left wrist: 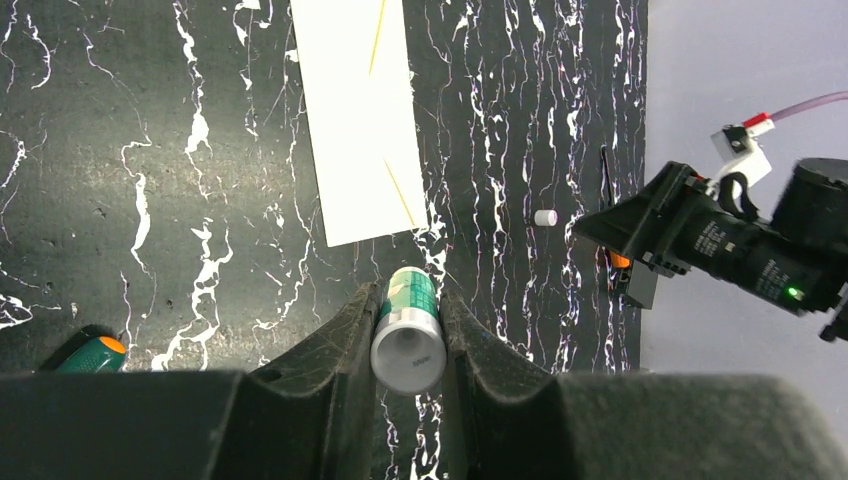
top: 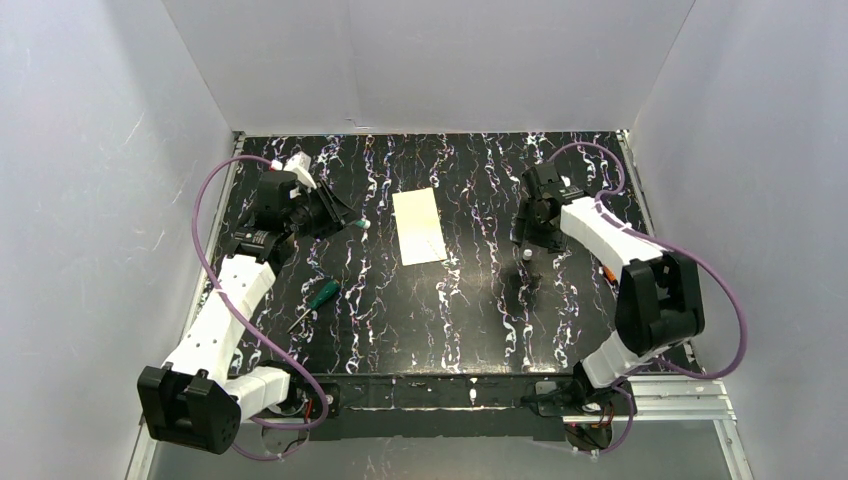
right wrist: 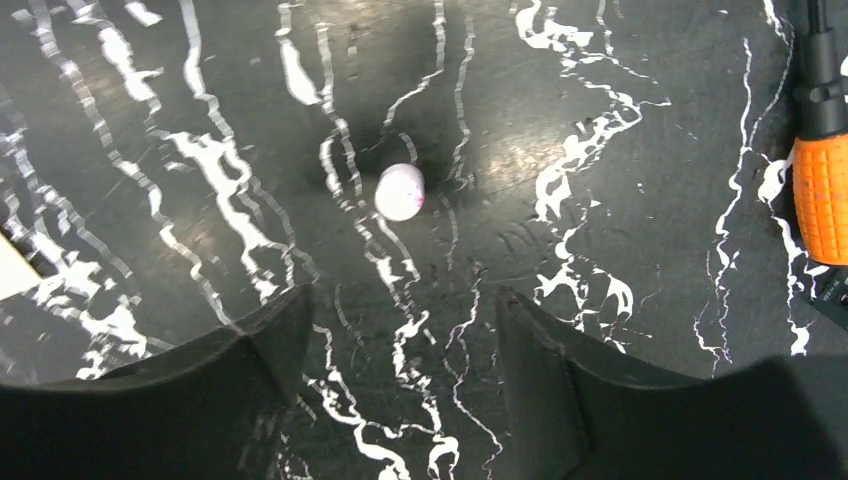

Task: Place the letter into the envelope and seal it

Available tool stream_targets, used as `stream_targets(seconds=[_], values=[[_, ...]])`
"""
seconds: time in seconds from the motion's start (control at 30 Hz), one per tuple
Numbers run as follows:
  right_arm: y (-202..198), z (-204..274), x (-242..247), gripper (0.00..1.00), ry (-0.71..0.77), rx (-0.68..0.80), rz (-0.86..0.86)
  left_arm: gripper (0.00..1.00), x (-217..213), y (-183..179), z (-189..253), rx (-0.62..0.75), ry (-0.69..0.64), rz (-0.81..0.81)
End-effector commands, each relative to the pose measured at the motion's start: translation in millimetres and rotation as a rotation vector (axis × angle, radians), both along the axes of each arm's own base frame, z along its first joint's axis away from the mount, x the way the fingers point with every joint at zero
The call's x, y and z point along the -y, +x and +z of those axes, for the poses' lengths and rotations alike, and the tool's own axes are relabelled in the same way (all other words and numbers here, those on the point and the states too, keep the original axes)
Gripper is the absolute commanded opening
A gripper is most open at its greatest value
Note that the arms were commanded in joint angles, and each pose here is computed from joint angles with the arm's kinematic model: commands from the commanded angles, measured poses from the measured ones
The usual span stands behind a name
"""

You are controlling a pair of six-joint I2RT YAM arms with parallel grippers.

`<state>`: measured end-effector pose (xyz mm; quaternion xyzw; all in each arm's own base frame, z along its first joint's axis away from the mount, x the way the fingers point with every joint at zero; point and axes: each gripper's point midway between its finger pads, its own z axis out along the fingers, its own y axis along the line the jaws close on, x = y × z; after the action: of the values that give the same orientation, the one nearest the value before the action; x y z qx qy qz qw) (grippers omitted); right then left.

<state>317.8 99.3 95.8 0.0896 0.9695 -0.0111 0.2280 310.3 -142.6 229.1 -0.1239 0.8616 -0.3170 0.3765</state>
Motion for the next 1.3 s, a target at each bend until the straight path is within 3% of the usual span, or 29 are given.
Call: stream_targets(seconds=[0.0,0.43,0.6,1.1,1.27], values=[[10,-13,17,0.67,-0.014,-0.029,-0.075,0.0,0,2,11,0.043,0.004,-0.012],[24,-52,6,0.67,0.026,-0.108,-0.028,0.0,4,5,8,0.02,-0.01,-0.018],[26,-58,4,0.54,0.029,-0.113,-0.02,0.0,4,7,9,0.021,-0.01,-0.016],[39,-60,2,0.39,0.045,-0.098,0.01,0.0,5,8,9,0.018,-0.024,-0.013],[36,-62,2,0.24,0.066,-0.116,0.011,0.0,5,7,14,0.032,-0.028,-0.011]])
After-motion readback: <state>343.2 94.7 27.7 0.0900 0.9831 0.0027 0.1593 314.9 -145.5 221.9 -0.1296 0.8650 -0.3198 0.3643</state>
